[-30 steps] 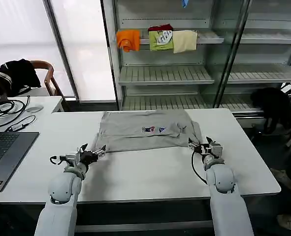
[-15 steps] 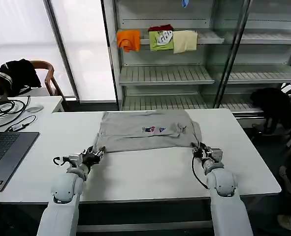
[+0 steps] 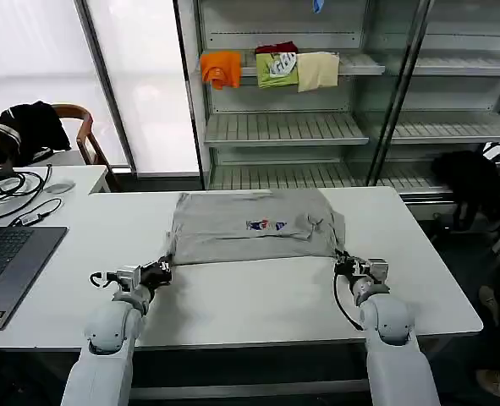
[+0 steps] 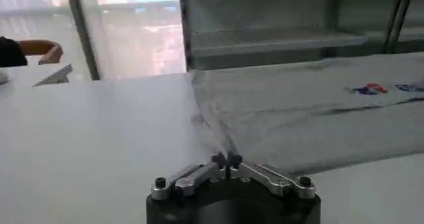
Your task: Fold and organize the clothes.
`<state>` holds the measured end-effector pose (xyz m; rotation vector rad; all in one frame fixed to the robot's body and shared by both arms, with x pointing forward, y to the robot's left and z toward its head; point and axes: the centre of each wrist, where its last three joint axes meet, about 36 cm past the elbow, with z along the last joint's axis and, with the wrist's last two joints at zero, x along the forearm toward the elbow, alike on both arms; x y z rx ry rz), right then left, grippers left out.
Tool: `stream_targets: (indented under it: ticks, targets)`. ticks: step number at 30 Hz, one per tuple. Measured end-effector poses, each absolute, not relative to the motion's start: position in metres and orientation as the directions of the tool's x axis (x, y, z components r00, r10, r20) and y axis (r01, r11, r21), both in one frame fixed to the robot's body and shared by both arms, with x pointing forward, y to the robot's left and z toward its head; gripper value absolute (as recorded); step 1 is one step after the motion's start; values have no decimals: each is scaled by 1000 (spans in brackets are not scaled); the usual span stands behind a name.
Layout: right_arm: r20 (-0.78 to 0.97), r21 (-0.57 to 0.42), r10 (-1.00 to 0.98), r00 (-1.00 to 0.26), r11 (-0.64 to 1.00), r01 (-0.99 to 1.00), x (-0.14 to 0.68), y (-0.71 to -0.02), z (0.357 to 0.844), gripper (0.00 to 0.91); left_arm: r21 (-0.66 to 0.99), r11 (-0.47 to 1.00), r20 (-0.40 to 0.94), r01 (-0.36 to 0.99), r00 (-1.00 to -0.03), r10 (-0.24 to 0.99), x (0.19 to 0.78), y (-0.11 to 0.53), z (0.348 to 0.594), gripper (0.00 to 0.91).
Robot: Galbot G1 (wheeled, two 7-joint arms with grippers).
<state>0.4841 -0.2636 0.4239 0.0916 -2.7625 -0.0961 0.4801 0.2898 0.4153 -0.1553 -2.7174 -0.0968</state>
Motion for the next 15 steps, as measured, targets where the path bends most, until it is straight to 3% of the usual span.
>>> stream_targets:
  ticks: [15]
  targets:
    - [320, 85, -110, -941, 993, -87, 389, -252, 449, 0, 37, 987, 387, 158, -913, 132, 402, 317, 433, 0]
